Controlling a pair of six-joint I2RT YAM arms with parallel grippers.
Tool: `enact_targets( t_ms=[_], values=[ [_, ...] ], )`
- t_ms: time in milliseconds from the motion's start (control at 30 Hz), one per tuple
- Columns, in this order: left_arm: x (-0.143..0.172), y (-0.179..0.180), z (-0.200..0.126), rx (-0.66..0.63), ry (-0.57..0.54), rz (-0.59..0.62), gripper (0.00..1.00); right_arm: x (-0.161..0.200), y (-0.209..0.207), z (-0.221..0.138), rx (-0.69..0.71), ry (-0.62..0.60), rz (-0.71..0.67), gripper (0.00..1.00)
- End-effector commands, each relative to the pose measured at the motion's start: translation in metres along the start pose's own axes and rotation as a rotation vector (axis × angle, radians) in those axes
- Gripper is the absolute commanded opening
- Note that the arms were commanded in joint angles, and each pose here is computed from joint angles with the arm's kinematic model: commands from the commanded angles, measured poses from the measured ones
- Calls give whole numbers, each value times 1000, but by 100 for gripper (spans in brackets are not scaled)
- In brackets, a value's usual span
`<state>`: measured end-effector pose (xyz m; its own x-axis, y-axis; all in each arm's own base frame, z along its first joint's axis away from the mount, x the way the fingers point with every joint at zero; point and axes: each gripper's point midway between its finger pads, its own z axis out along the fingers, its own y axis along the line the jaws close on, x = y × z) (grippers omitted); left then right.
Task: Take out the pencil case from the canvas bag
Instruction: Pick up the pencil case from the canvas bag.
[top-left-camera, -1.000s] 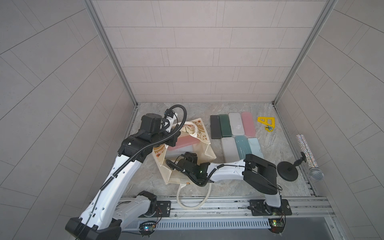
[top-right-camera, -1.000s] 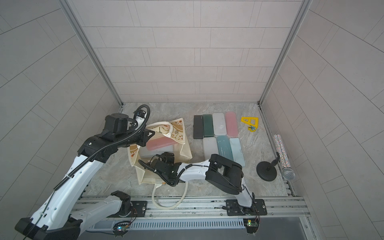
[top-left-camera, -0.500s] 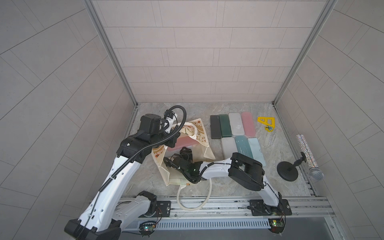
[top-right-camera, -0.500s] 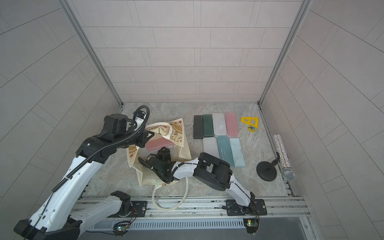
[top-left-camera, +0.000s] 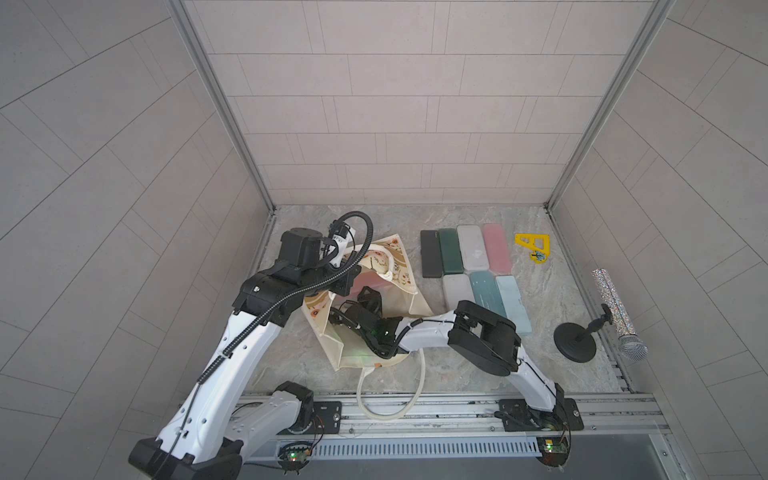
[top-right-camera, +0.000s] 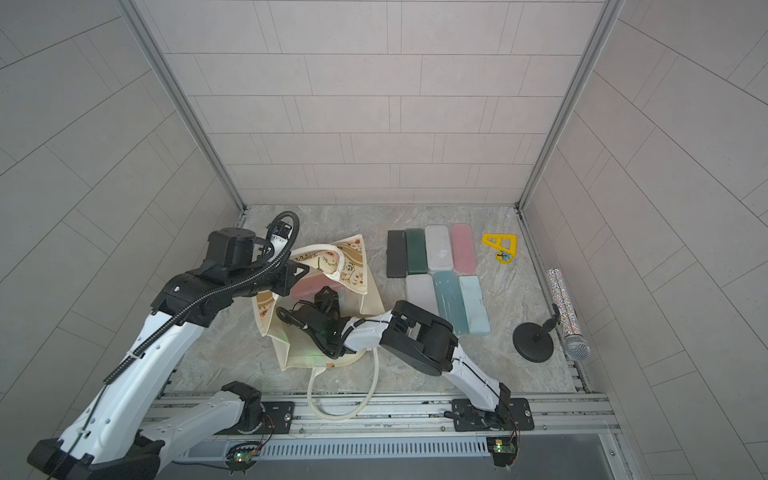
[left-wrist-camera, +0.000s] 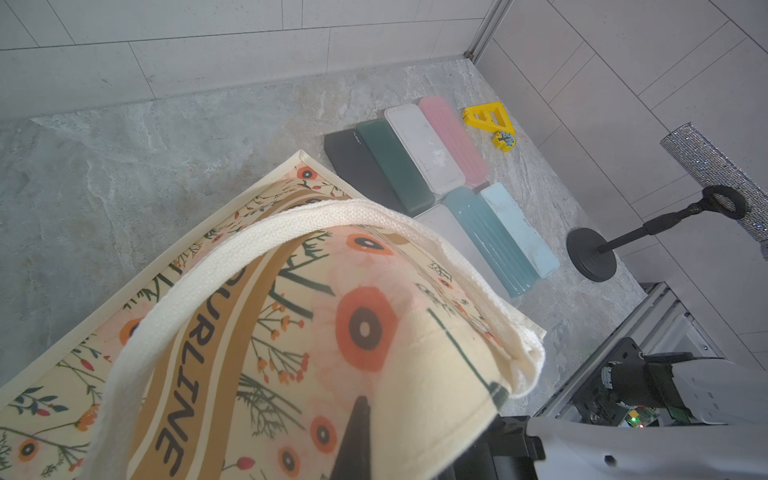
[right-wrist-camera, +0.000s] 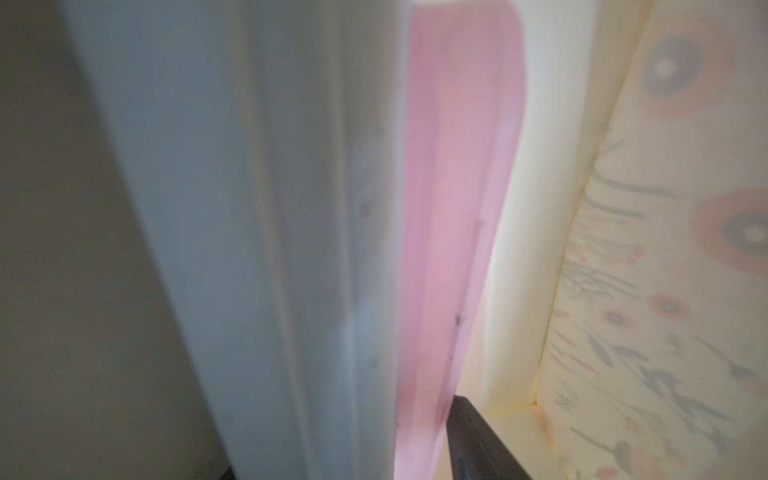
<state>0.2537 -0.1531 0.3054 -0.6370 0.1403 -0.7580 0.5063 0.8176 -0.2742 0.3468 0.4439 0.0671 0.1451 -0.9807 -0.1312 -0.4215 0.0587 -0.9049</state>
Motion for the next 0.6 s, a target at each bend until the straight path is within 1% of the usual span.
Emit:
enact_targets(
  t_ms=[0,33,133,267,500,567],
  values=[
    [-35,-23,-24,77,-136,58,0,3,12,8,-30,2,-23,54],
    [-35,-23,-24,74,-134,57,0,4,13,9,-35,1,-24,52],
    [-35,-23,-24,75,-132,59,0,4,15,9,-37,3,-25,50],
    [-35,-21,-22,69,-129,59,0,5,16,9,-39,3,-20,45],
    [-34,-20,-21,60,-127,63,0,5,17,9,-43,2,-12,40],
    [-34,-19,-21,56,-126,64,0,6,17,8,-44,2,-6,37]
  ],
)
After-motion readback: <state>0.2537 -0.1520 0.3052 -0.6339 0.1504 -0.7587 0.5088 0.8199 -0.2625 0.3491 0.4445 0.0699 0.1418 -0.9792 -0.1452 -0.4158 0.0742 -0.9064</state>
